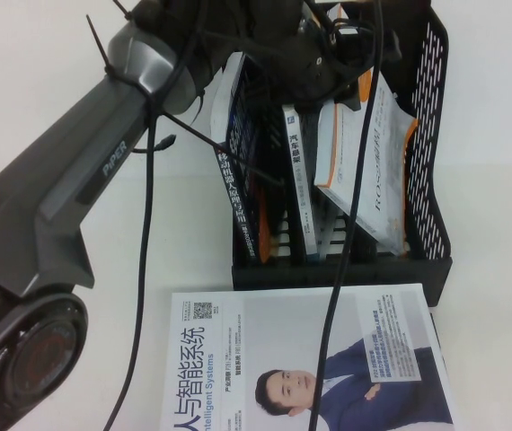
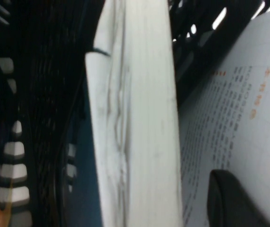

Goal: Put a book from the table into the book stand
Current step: Place the book on the book shelf

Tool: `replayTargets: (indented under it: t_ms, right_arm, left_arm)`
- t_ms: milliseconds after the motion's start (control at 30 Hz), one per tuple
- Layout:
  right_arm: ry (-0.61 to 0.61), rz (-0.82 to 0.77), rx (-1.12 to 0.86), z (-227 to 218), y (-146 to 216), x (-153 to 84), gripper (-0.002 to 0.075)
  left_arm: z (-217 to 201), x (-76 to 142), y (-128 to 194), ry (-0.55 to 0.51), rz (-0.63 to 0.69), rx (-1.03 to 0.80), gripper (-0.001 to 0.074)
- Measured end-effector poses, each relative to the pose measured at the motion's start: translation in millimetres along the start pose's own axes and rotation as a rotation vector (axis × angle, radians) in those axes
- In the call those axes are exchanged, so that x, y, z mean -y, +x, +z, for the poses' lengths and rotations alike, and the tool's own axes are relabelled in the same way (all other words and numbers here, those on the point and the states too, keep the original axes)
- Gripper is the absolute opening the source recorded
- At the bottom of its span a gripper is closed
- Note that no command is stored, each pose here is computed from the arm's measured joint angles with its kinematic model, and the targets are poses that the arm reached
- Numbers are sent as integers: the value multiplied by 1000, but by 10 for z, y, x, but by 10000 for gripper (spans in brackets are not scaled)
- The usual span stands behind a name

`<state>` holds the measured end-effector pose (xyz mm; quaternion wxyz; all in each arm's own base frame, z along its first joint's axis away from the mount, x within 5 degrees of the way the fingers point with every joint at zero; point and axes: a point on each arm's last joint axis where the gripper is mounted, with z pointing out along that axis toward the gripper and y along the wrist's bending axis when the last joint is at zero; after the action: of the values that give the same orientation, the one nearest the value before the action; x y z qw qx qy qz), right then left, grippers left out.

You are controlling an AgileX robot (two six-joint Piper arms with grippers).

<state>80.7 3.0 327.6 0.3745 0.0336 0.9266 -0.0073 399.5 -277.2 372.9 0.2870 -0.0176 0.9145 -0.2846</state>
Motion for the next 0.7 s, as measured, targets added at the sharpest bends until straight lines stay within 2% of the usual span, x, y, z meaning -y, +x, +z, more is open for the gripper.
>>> replayTargets:
  t_ms: [433,500,700]
  right_arm:
    - [-47,4,-26,91,70,-56,-1]
    - [-64,-1,-22,90,67,-70,-1]
    - [-114,0,-3,86,49,-116,-1]
  left_arm:
    - [61,-9,11,-25,-34,16,119]
    - [61,-8,10,-24,-38,18,157]
    - [60,-20,-56,-16,-36,75,375]
